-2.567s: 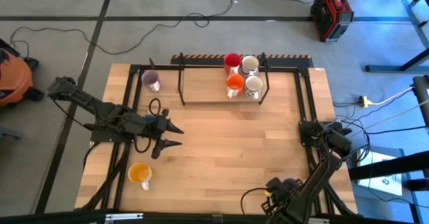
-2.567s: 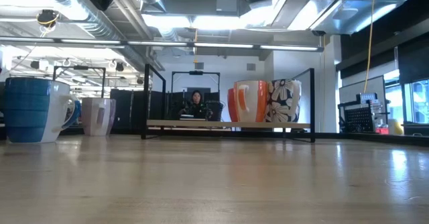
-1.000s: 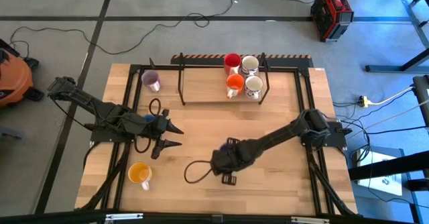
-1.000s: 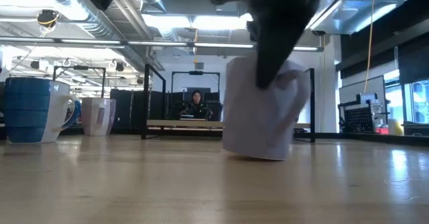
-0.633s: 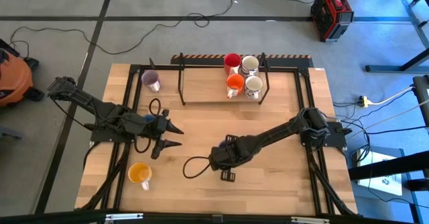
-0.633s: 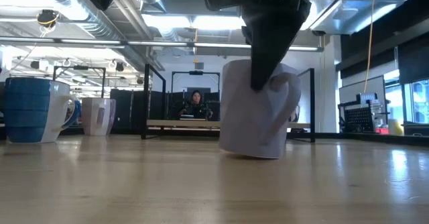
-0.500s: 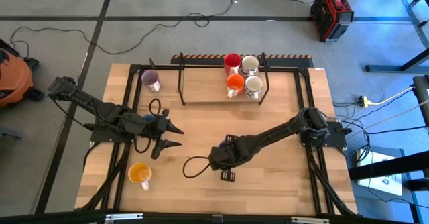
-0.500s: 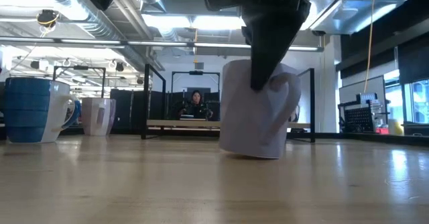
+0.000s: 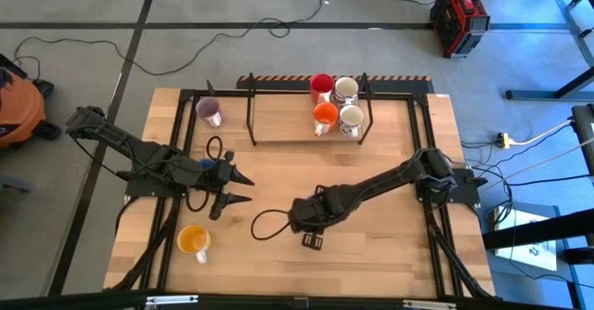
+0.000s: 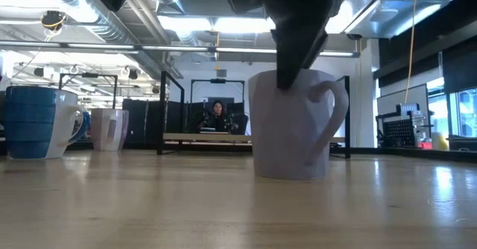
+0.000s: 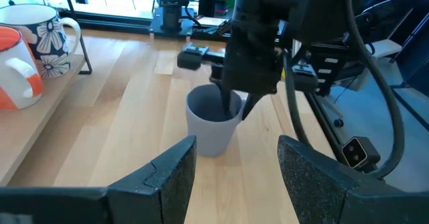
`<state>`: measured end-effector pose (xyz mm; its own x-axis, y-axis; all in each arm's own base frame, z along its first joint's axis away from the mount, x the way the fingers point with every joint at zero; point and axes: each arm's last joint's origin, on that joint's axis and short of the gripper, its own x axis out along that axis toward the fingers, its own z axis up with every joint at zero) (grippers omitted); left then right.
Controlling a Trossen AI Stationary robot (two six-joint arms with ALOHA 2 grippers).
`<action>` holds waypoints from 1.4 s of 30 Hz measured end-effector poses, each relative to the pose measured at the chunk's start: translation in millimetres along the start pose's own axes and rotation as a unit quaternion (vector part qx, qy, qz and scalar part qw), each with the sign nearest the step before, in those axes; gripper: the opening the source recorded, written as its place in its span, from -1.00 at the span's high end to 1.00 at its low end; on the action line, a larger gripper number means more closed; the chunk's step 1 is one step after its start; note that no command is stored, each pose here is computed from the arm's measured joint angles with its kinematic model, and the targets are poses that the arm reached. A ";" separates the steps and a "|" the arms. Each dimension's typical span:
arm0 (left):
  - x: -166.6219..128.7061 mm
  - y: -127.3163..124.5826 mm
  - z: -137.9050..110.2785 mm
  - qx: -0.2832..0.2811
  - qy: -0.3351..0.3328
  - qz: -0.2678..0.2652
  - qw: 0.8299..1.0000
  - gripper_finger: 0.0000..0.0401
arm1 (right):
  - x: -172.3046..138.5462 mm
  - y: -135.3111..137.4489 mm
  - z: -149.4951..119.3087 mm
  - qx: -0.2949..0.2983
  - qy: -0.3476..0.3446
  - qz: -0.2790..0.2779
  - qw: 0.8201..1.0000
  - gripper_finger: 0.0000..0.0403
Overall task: Place coffee mugs
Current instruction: Put the bottom purple mug on the shelf
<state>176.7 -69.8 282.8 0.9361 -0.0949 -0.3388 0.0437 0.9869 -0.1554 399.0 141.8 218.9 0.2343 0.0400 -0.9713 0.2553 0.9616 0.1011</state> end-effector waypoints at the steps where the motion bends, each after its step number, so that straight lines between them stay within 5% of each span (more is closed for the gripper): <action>1: 0.0 0.0 0.0 0.000 0.000 0.000 1.000 -0.02 | -4.2 -0.2 0.1 0.009 0.007 -0.002 1.000 0.41; 8: 0.0 0.1 0.0 0.000 0.000 0.000 1.000 -0.02 | -51.7 21.7 -18.3 0.060 -0.026 -0.013 0.998 0.18; 14: 0.0 0.1 0.1 0.000 0.000 0.000 1.000 -0.02 | -60.6 58.1 -54.1 0.106 -0.085 -0.046 0.990 0.16; 25: 0.0 0.1 -0.1 -0.002 0.001 0.001 1.000 -0.02 | -12.1 94.7 -95.8 0.221 -0.209 -0.161 0.939 0.17; 33: 0.0 0.1 0.0 -0.003 0.000 0.001 1.000 -0.02 | 31.8 92.0 -110.4 0.268 -0.252 -0.177 0.913 0.17; 42: 0.0 0.1 0.0 -0.004 0.000 0.001 1.000 -0.02 | 52.8 83.1 -86.9 0.231 -0.270 -0.147 0.923 0.17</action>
<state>176.7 -69.7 282.8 0.9361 -0.0930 -0.3393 0.0392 0.9860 -0.1621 351.1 247.4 157.3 0.4934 -0.4648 -0.7352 0.7257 0.6860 0.0533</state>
